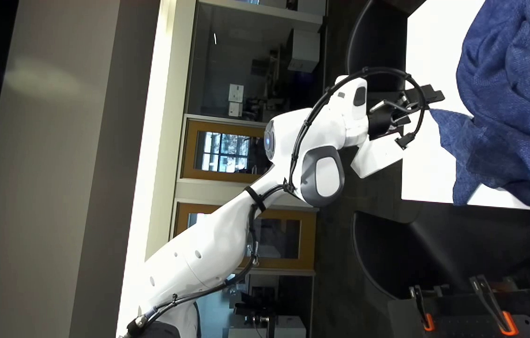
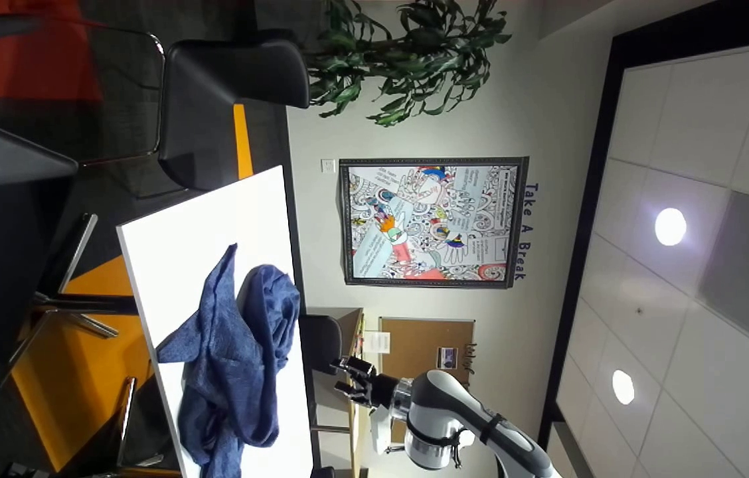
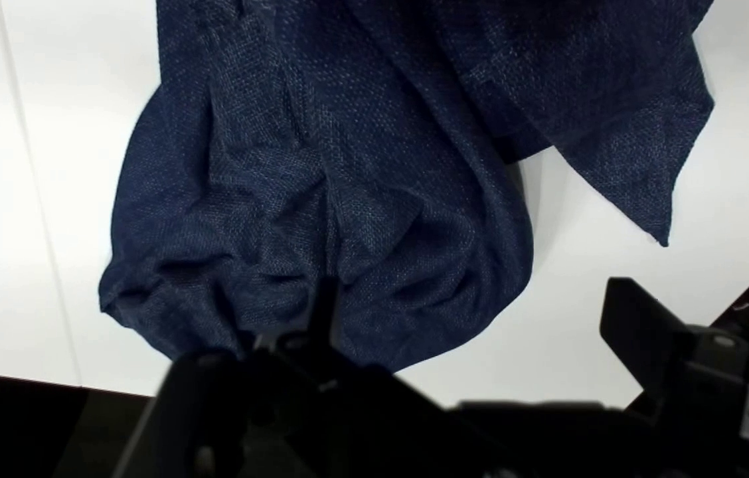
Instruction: Gather the cloth
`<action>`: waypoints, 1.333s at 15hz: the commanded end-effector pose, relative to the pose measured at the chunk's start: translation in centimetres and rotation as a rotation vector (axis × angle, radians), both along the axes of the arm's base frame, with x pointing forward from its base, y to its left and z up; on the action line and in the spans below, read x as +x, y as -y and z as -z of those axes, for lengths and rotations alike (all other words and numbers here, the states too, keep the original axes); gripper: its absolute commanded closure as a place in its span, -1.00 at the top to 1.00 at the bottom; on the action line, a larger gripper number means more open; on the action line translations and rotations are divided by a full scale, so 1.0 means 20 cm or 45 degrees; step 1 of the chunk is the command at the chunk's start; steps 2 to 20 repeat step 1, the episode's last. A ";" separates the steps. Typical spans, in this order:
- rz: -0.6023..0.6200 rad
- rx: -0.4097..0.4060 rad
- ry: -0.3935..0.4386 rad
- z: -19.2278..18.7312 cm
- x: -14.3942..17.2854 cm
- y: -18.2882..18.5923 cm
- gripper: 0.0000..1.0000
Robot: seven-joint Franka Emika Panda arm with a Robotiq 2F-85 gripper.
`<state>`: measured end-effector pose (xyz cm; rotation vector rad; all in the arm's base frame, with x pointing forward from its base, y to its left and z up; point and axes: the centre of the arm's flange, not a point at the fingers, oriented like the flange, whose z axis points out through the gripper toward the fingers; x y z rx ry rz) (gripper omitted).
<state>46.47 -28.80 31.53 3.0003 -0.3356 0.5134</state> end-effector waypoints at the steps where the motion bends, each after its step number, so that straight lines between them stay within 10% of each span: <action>1: 0.000 0.000 0.000 0.00 0.00 0.00 1.00; 20: 0.000 0.000 0.000 0.00 0.00 0.00 1.00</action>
